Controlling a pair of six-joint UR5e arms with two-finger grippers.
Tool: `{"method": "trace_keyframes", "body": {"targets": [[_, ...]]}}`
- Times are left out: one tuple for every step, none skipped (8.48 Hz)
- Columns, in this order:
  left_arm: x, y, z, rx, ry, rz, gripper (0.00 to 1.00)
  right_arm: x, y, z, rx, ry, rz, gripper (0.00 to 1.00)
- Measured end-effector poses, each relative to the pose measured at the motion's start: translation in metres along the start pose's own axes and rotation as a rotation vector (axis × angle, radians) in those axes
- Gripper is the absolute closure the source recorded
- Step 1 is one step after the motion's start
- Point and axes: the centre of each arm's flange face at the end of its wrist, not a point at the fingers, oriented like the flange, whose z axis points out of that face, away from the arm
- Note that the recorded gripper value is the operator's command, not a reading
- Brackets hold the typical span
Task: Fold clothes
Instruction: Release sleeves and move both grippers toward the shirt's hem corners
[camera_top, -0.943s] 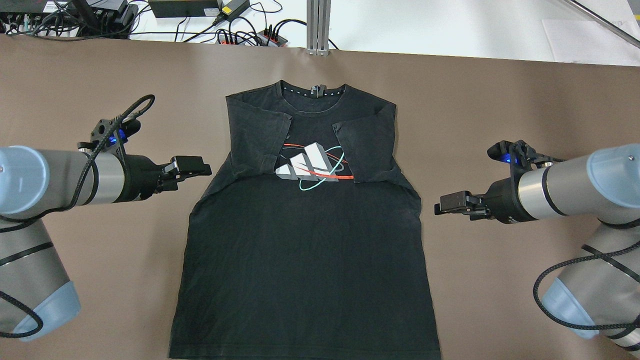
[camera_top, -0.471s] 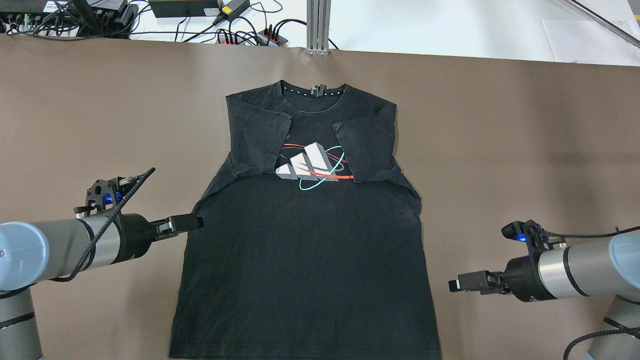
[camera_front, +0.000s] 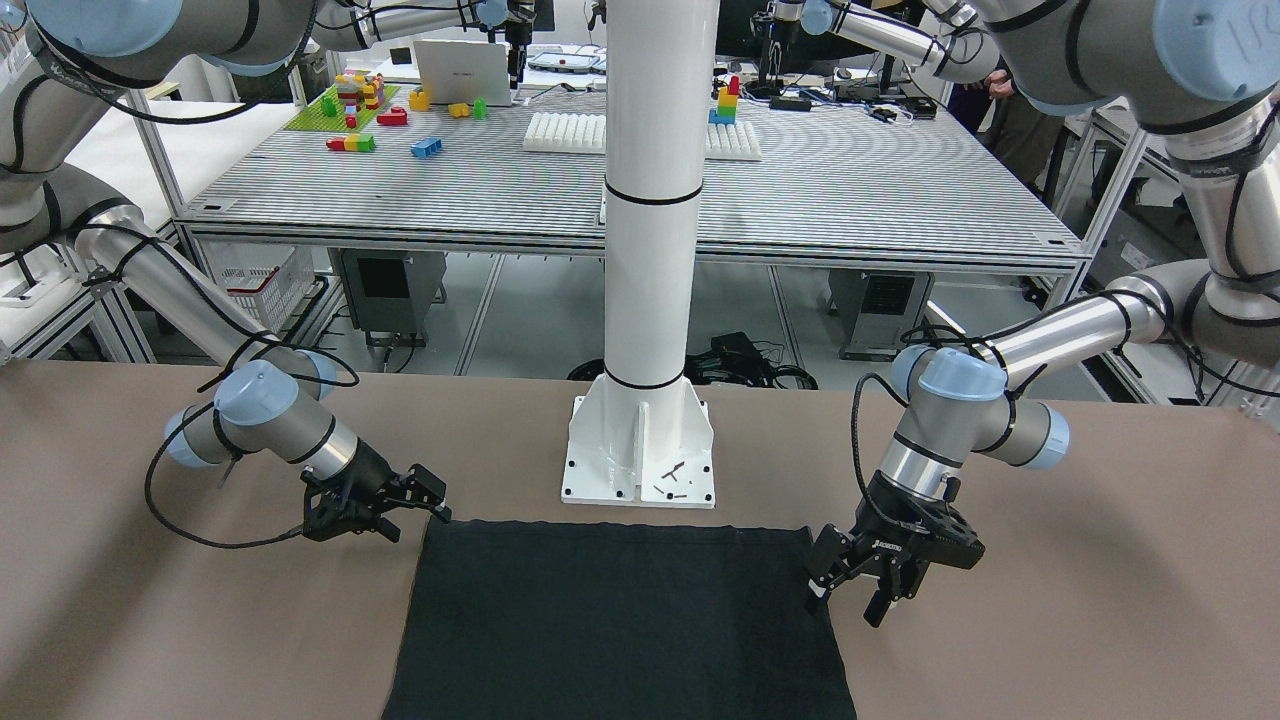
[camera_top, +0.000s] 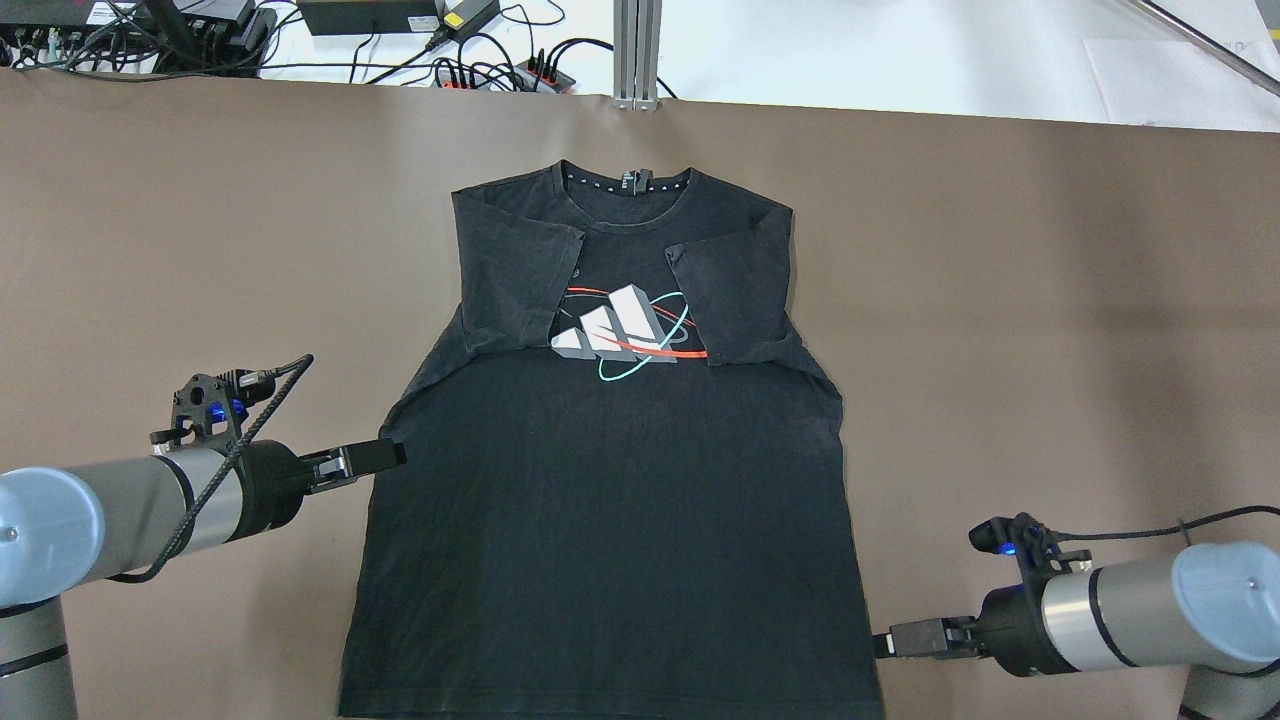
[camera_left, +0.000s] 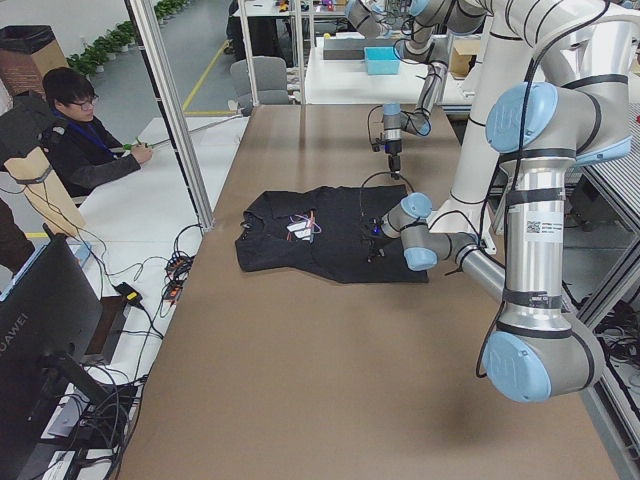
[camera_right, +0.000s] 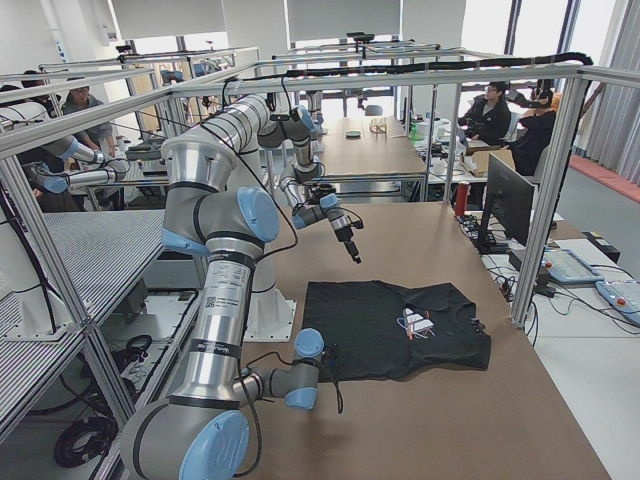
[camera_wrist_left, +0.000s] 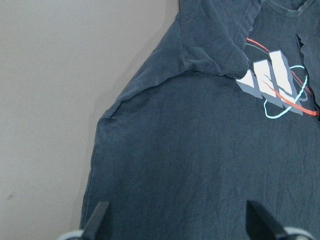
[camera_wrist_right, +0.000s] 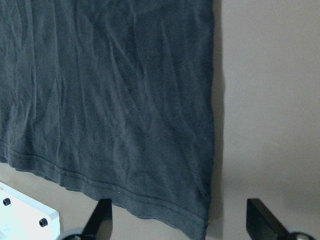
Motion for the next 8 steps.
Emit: {"method": "trace_keyframes", "body": {"targets": [[-0.001,0.001,0.000,0.004,-0.002,0.001,0.06,-0.004,0.009,0.010,-0.004,0.000,-0.004,0.09],[-0.002,0.002,0.001,0.007,-0.004,0.003,0.06,-0.007,0.015,0.016,-0.008,-0.002,-0.008,0.08],[-0.002,0.004,0.001,0.009,-0.004,0.005,0.06,-0.010,0.018,0.020,-0.011,-0.002,-0.010,0.08],[-0.001,0.006,0.002,0.012,-0.004,0.006,0.06,-0.009,0.019,0.023,-0.013,0.002,-0.010,0.08],[-0.001,0.006,0.002,0.013,-0.004,0.007,0.06,-0.007,0.019,0.026,-0.015,0.007,-0.009,0.09],[-0.001,0.007,0.002,0.015,-0.004,0.008,0.06,-0.006,0.020,0.028,-0.018,0.011,-0.008,0.20],[-0.002,0.007,0.002,0.018,-0.005,0.008,0.06,-0.006,0.022,0.030,-0.022,0.013,-0.009,0.51],[-0.002,0.007,0.003,0.019,-0.006,0.009,0.06,-0.005,0.023,0.033,-0.021,0.017,-0.009,0.70]]}}
